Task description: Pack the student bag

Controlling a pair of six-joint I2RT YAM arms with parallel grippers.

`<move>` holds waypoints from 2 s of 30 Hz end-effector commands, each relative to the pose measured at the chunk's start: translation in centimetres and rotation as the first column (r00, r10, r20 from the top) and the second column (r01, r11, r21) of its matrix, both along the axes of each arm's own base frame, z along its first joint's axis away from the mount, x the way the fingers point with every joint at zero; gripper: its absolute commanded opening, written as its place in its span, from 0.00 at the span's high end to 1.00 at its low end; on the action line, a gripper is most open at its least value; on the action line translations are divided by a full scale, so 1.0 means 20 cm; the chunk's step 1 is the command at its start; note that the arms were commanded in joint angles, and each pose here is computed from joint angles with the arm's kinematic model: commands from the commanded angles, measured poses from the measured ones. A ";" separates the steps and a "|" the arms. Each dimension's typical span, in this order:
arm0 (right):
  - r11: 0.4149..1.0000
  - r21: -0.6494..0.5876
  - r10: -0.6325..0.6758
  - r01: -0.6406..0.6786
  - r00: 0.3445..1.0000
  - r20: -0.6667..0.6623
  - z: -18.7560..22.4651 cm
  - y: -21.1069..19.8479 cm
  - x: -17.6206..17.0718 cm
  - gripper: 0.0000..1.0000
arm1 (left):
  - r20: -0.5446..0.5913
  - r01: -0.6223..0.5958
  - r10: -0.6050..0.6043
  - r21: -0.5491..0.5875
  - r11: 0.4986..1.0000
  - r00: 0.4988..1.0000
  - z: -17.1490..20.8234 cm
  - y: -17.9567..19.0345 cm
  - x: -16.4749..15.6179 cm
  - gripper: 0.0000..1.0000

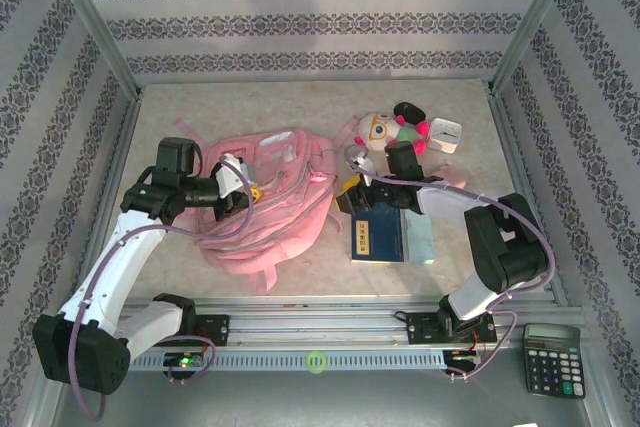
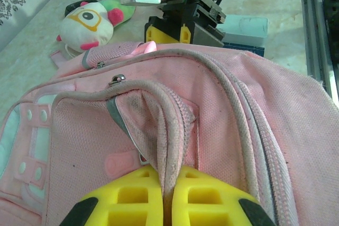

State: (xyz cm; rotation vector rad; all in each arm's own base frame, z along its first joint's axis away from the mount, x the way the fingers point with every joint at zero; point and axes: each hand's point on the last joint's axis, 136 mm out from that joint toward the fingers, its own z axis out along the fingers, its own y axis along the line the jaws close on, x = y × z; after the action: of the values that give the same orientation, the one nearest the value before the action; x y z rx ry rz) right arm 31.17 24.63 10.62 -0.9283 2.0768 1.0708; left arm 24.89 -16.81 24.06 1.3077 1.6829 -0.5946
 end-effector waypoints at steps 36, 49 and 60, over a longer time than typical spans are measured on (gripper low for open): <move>0.994 0.113 0.012 -0.014 1.000 0.022 0.38 0.10 -0.17 1.00 | 0.142 -0.558 0.548 0.033 0.829 0.824 0.17 0.19 0.36 1.00; 0.996 0.070 -0.032 0.047 0.980 -0.196 0.42 0.23 -0.48 1.00 | 0.132 -0.823 0.812 0.070 0.564 0.568 0.06 0.08 0.48 1.00; 0.967 0.111 -0.153 0.230 0.869 -0.470 0.45 0.44 -0.59 1.00 | -0.088 -0.877 0.874 -0.008 0.480 0.479 -0.06 -0.22 0.64 1.00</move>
State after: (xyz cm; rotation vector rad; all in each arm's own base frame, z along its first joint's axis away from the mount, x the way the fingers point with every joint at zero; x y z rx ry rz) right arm 21.82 30.96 17.86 -0.4551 2.3467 1.2321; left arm 34.47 -20.93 19.89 0.5337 2.1867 0.0255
